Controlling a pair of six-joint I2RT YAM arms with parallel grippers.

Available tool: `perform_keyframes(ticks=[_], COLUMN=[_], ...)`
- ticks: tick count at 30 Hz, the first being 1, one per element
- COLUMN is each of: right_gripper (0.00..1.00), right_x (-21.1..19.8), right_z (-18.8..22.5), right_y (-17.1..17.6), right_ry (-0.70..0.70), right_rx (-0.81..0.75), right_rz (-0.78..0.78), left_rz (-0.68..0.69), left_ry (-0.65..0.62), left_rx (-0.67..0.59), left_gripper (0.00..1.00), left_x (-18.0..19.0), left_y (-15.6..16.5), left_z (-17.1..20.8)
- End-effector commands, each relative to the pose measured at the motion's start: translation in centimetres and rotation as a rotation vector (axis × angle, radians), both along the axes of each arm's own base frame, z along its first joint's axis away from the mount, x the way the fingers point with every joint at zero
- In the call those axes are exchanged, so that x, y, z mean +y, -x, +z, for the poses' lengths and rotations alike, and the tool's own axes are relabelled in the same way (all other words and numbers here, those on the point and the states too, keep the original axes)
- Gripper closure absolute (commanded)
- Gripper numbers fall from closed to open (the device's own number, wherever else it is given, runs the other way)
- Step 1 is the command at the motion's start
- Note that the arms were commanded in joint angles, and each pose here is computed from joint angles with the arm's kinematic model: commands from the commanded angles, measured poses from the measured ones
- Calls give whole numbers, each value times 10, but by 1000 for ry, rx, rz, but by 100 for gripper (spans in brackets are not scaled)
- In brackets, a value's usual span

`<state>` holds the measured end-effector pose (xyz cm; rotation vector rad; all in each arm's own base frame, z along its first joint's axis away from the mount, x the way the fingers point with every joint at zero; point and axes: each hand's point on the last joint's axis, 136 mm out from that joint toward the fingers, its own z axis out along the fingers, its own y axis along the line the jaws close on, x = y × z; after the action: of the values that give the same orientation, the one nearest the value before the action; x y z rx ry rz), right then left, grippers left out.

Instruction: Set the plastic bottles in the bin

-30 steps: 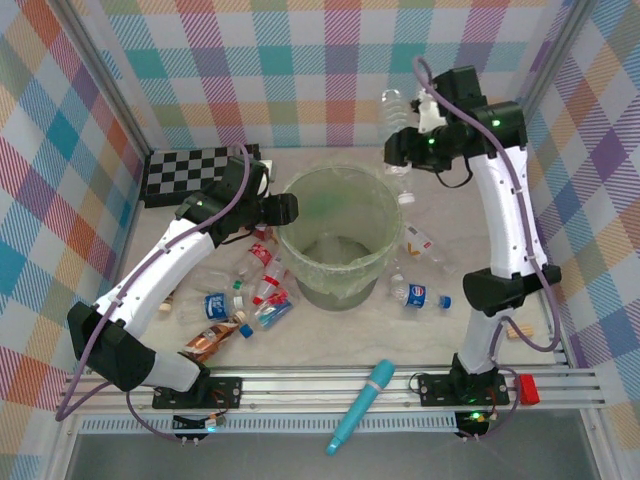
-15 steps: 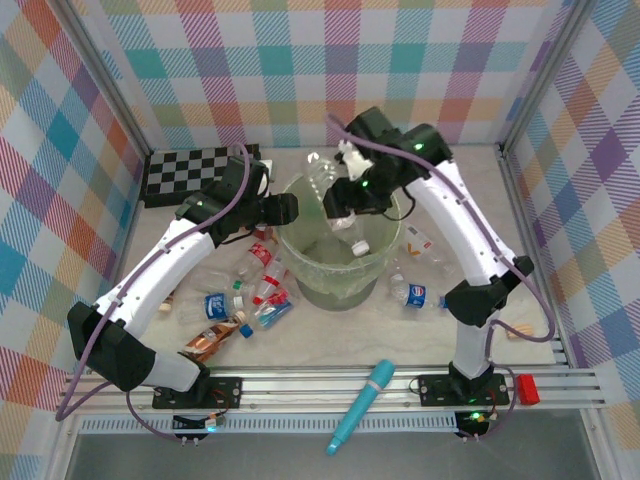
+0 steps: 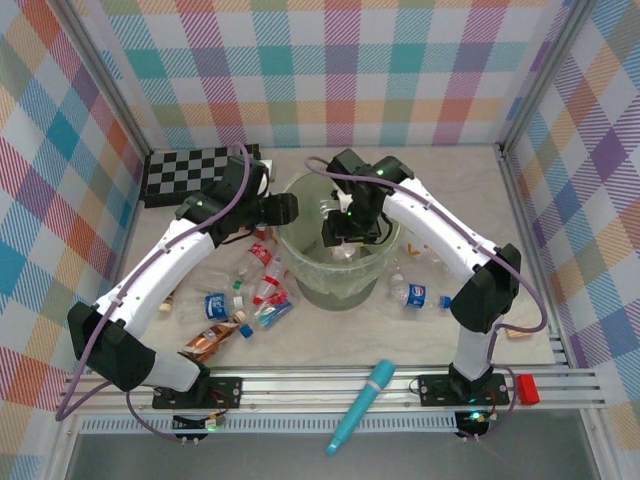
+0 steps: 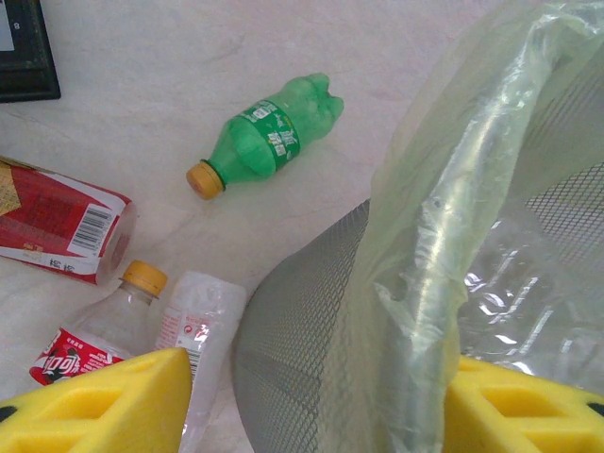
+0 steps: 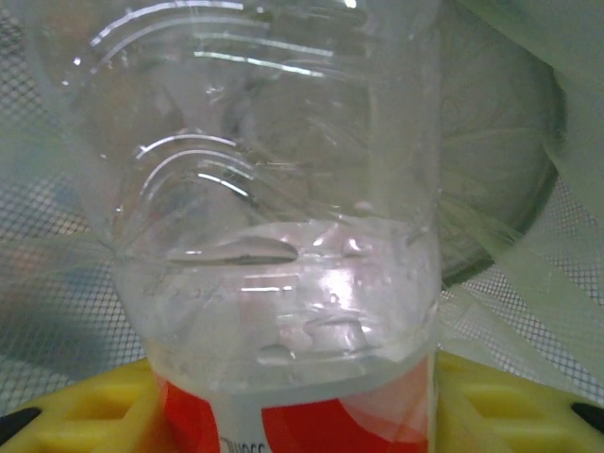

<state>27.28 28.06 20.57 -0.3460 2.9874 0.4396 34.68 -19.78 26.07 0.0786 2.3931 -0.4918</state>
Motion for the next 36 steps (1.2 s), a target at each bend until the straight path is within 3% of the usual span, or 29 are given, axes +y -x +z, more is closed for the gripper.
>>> perform_keyframes(ticks=[1,12,22,28,36], right_gripper=[45,41,20,17,15], right_x=[4,14,9,9,9], right_z=[-4,-57,-88,-68,-4], right_y=[-1,-10,-9,-11,-9], right_ry=[-21,-71,-37,-57,-112], right_rx=[-8,-9,19,-15,-94], right_rz=[-28,-122,-161,-146,-93], left_rz=[-8,-3,-5,-8,-6], left_ry=[-30,-29,-30,-24,-27], left_rx=[49,54,64,67,67], left_gripper=[38,38,38,38,38], left_x=[-4,-4,-6,-9,-8], left_y=[4,3,1,-1,-1], left_z=[-19,-22,-26,-27,-27])
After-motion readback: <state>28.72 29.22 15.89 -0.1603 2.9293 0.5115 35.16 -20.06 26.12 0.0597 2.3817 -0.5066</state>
